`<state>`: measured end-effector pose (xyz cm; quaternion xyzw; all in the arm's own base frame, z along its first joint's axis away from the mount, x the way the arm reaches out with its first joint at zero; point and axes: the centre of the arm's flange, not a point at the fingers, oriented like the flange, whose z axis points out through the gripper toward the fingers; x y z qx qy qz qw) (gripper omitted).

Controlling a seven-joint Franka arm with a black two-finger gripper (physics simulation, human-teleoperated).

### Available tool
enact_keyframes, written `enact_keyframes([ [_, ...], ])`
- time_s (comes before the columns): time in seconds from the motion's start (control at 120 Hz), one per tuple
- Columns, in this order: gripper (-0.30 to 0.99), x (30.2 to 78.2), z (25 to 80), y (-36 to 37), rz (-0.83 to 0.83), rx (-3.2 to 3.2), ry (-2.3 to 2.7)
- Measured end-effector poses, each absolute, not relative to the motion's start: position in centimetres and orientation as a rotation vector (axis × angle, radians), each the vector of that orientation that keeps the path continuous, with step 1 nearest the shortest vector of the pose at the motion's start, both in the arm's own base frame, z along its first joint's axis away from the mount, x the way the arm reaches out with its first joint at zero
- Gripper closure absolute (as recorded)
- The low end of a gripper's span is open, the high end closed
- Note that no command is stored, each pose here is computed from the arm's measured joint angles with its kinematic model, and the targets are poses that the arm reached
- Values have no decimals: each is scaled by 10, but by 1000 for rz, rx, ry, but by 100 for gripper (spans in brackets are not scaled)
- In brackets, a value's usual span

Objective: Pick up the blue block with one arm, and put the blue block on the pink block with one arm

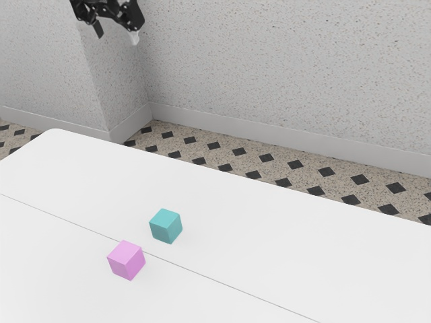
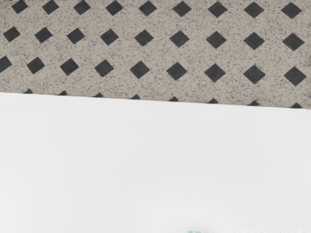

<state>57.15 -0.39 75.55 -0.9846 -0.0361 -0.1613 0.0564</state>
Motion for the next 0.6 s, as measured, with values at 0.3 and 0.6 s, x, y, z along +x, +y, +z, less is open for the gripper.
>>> enact_keyframes([
  [0.3, 0, 597, 683, 5, -269, -3005, -148],
  [0.6, 0, 589, 508, 19, 120, -3003, -157],
])
